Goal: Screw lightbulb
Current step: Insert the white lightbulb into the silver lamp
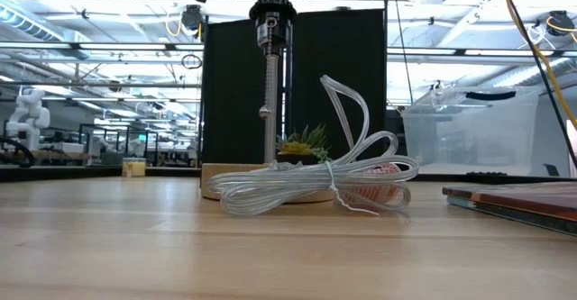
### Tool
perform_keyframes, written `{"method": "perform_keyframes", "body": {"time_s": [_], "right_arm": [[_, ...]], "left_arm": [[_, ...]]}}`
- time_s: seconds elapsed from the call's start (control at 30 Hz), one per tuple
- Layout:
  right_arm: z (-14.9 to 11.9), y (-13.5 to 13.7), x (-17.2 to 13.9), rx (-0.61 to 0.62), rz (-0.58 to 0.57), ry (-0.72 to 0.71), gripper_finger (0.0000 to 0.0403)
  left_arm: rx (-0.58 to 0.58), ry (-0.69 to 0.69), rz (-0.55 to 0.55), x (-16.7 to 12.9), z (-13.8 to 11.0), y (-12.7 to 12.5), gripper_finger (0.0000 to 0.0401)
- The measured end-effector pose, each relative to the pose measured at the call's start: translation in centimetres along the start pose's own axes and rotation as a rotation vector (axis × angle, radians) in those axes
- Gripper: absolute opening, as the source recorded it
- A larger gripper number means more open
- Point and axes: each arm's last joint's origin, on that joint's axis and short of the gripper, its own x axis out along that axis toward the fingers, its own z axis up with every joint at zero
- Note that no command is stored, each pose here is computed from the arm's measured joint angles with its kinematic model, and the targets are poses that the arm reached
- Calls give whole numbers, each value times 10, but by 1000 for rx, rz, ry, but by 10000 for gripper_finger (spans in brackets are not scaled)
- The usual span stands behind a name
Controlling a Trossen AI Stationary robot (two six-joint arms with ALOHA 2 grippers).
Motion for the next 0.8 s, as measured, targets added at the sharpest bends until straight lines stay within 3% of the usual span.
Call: {"method": "perform_keyframes", "body": {"time_s": [0.37,0.7,0.8], "right_arm": [[3,9,-4,-14,30,-12,0],[3,18,-10,-40,-21,41,0],[2,16,-10,-40,-86,64,0]], "left_arm": [[-22,12,31,2,-2,6,0],[-5,23,31,-16,5,11,0],[6,0,1,-20,9,6,0]]}}
